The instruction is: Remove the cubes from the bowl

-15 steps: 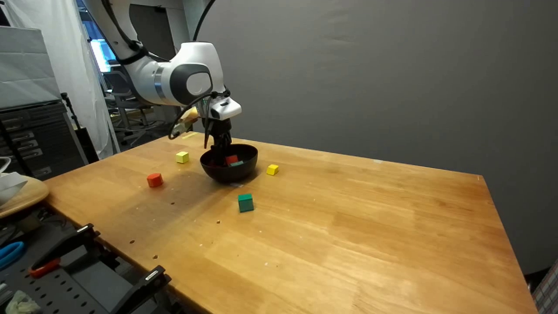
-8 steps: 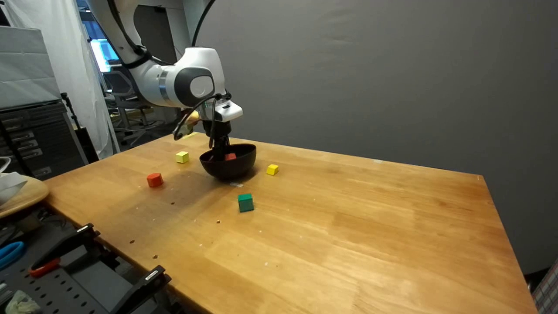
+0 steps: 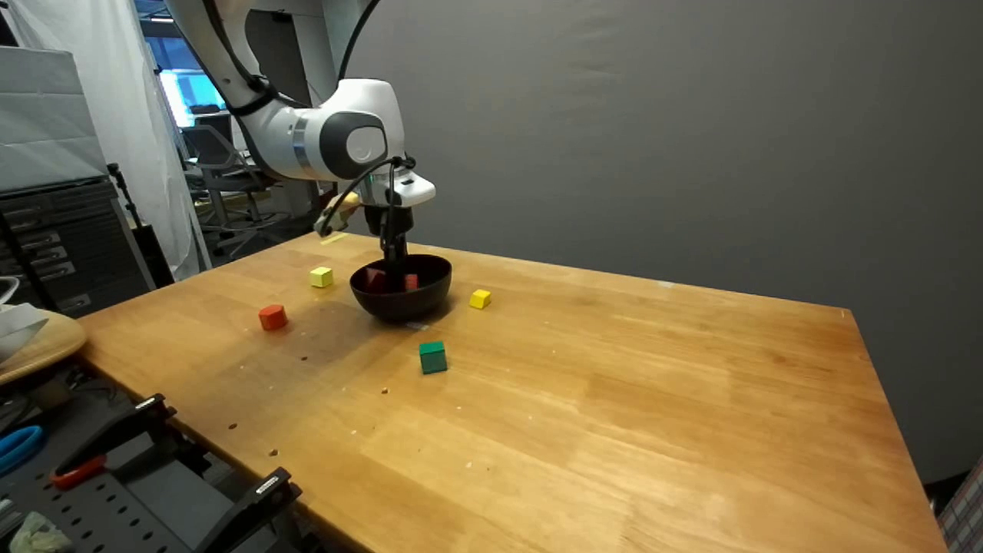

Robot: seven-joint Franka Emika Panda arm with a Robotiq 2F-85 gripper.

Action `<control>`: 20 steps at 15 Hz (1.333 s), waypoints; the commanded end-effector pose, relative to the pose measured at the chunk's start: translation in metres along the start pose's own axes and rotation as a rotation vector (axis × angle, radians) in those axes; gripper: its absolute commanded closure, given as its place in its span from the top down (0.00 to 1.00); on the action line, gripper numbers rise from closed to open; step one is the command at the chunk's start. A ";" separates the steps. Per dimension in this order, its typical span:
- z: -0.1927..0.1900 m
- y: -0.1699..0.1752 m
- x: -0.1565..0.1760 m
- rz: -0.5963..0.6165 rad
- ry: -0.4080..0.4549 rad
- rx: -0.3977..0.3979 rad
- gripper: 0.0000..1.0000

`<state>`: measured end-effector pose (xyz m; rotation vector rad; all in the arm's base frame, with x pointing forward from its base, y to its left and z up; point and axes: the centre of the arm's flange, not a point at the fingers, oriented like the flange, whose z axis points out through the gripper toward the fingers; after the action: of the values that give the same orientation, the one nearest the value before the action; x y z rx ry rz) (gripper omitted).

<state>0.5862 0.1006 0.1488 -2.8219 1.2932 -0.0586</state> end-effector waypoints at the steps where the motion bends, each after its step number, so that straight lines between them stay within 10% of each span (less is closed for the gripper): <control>1: -0.003 0.013 0.018 0.036 -0.002 -0.002 0.01; 7: -0.036 0.035 0.044 0.098 0.056 0.007 0.04; 17: -0.080 0.014 0.025 -0.107 0.108 -0.188 0.90; 20: -0.071 0.009 0.016 -0.128 0.078 -0.176 1.00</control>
<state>0.5843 0.0752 0.2165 -3.0664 1.2293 -0.0791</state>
